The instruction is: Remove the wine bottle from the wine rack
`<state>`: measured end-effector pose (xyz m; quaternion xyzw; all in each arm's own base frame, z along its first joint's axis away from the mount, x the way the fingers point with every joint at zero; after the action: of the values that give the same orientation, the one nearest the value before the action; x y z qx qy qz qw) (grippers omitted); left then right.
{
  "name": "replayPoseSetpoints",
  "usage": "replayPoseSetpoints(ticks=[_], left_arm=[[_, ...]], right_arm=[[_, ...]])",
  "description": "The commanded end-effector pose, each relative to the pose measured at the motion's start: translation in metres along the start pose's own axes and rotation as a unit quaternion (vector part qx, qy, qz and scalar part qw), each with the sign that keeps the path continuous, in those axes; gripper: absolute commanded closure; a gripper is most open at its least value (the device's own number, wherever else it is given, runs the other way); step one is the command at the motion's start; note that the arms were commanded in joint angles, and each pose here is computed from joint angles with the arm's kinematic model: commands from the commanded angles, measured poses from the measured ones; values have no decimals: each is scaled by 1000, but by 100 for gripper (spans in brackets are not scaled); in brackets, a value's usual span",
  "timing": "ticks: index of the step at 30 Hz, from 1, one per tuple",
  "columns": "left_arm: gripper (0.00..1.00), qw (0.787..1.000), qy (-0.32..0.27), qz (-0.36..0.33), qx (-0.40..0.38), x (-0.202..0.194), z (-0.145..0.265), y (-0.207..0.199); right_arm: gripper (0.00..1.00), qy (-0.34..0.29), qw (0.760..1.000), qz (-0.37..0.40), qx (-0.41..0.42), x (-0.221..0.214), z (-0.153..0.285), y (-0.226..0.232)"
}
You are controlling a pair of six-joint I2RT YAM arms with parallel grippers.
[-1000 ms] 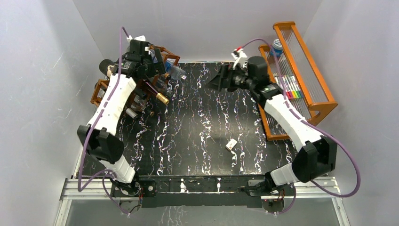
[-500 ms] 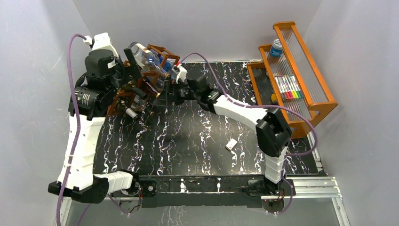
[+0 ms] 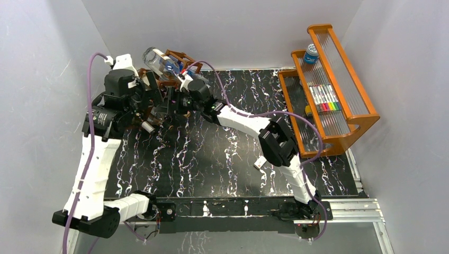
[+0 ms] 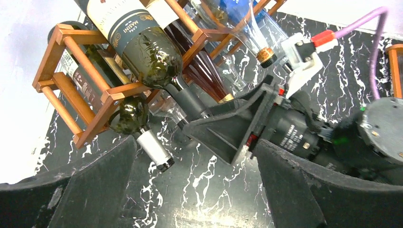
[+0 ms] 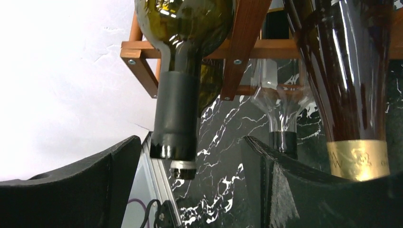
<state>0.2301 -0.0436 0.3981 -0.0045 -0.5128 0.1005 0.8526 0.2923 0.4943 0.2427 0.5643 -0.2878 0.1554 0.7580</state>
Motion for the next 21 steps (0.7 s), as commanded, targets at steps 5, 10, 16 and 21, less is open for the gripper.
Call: replayPoseSetpoints(ticks=[5, 10, 16, 21], left_arm=[[2, 1000, -29, 0, 5, 1, 23, 12], [2, 1000, -23, 2, 1, -4, 22, 12], [2, 1000, -23, 2, -2, -6, 24, 13], [2, 1000, -24, 2, -4, -7, 26, 13]], right_arm=[[23, -39, 999, -5, 36, 18, -24, 23], [29, -40, 998, -9, 46, 17, -34, 28], [33, -48, 998, -10, 48, 21, -41, 30], [38, -51, 998, -8, 46, 23, -44, 29]])
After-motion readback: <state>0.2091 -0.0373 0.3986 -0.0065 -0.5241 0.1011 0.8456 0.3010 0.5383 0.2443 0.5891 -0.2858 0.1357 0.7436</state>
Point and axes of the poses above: each gripper's point midway between its finger pads, its own z axis back along the fingers, its own y axis along the line the jaws close on, x = y × z, the point moved 8 cm from there along z, back along the fingers
